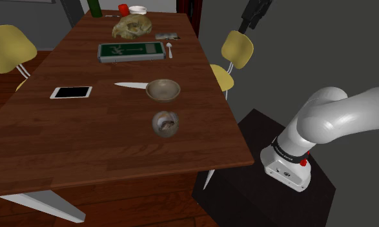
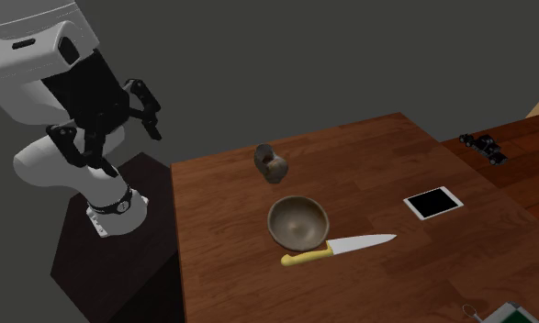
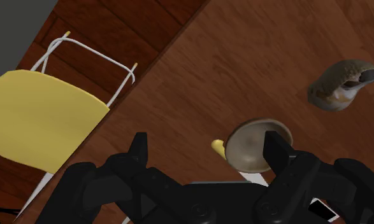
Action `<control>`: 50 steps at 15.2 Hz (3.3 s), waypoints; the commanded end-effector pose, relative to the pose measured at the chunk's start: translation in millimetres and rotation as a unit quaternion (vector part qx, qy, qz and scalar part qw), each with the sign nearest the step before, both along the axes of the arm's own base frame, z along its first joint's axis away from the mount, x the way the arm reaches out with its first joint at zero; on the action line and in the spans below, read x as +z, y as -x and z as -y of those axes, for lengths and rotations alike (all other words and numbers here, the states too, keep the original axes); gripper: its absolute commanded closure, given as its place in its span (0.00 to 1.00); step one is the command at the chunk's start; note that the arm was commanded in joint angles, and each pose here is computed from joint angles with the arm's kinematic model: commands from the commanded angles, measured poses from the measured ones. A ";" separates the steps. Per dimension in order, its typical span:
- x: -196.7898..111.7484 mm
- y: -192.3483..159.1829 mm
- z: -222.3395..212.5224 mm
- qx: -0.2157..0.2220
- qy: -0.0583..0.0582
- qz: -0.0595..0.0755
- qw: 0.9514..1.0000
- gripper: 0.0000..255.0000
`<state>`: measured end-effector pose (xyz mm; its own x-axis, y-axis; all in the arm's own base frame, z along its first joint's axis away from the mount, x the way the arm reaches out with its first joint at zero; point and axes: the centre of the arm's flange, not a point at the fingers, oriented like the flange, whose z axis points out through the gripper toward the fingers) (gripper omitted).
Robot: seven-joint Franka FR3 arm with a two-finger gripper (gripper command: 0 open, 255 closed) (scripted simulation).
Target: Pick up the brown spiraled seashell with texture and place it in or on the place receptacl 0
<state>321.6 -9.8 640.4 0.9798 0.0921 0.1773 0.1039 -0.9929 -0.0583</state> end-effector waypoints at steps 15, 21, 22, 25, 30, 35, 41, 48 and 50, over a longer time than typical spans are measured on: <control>-94.4 -11.0 -168.3 -0.096 0.022 -0.043 0.994 0.00; -137.6 -23.1 -238.1 -0.137 0.032 -0.061 0.988 0.00; -144.9 -25.5 -249.5 -0.144 0.033 -0.064 0.987 0.00; -167.4 -33.4 -283.5 -0.165 0.038 -0.073 0.983 0.00; -200.3 -46.3 -331.0 -0.194 0.045 -0.086 0.976 0.00; -226.6 -46.4 -329.7 -0.194 0.045 -0.086 0.976 0.00; -240.2 -46.4 -329.1 -0.194 0.045 -0.086 0.976 0.00; -240.2 -46.4 -329.1 -0.194 0.045 -0.086 0.976 1.00; -240.2 -46.4 -329.0 -0.194 0.045 -0.086 0.976 1.00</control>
<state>368.1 319.3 400.3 0.9588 -0.2837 0.0162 -0.2842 -0.9576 0.0467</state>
